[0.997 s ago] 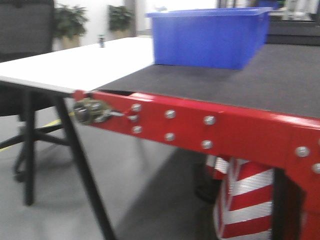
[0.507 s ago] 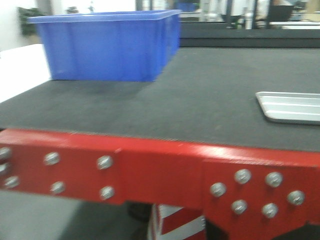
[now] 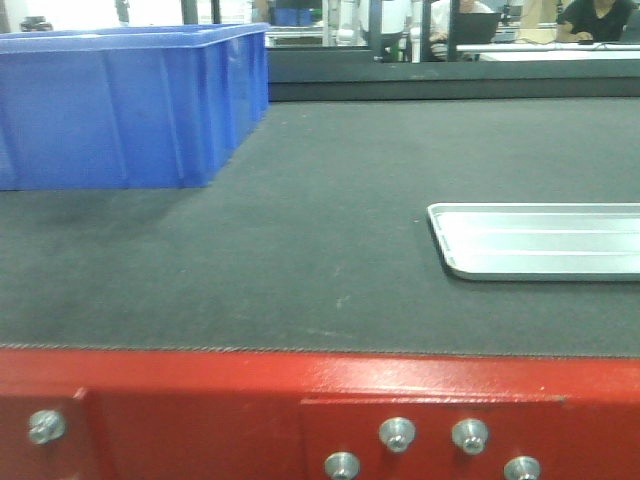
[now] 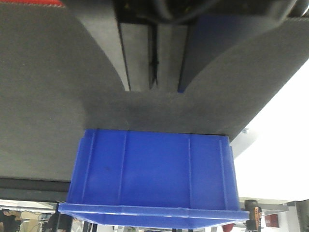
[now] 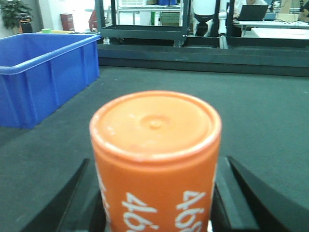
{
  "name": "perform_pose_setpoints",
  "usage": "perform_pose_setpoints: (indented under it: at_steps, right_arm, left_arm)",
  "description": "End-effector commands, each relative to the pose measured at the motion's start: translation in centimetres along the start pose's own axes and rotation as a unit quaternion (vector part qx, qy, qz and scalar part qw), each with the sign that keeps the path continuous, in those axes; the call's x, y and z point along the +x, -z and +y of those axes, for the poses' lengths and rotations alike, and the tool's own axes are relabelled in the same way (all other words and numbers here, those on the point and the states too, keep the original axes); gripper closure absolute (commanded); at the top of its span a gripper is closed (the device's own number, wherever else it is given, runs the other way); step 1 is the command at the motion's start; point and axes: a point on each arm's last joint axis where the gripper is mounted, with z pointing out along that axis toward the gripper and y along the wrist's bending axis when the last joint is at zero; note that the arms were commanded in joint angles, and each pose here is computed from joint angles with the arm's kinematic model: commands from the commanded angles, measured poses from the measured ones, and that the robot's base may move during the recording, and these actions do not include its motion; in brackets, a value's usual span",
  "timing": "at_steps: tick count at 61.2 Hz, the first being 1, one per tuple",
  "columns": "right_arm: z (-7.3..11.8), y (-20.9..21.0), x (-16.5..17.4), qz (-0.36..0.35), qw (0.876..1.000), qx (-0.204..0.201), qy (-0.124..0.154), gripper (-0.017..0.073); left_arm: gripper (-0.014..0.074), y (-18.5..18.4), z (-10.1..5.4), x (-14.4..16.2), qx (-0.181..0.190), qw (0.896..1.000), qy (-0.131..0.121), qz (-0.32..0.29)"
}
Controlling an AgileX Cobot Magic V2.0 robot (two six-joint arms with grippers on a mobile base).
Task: Grab orange capacitor from left shelf to right conveyor
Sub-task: 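Move the held cylinder with the right gripper over the metal tray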
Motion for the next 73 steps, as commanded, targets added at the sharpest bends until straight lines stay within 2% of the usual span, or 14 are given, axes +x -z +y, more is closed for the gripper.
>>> perform_pose_setpoints:
  at_steps: [1, 73]
  right_arm:
    - [0.09, 0.20, -1.71, -0.056, 0.998, -0.001, 0.010, 0.0423]
    - [0.12, -0.11, -1.99, -0.054, 0.998, -0.001, 0.010, 0.0423]
  left_arm:
    - [0.0720, 0.15, 0.01, -1.04, -0.001, 0.999, 0.002, -0.053]
    - [0.0720, 0.15, 0.01, -1.04, -0.001, 0.999, 0.002, -0.053]
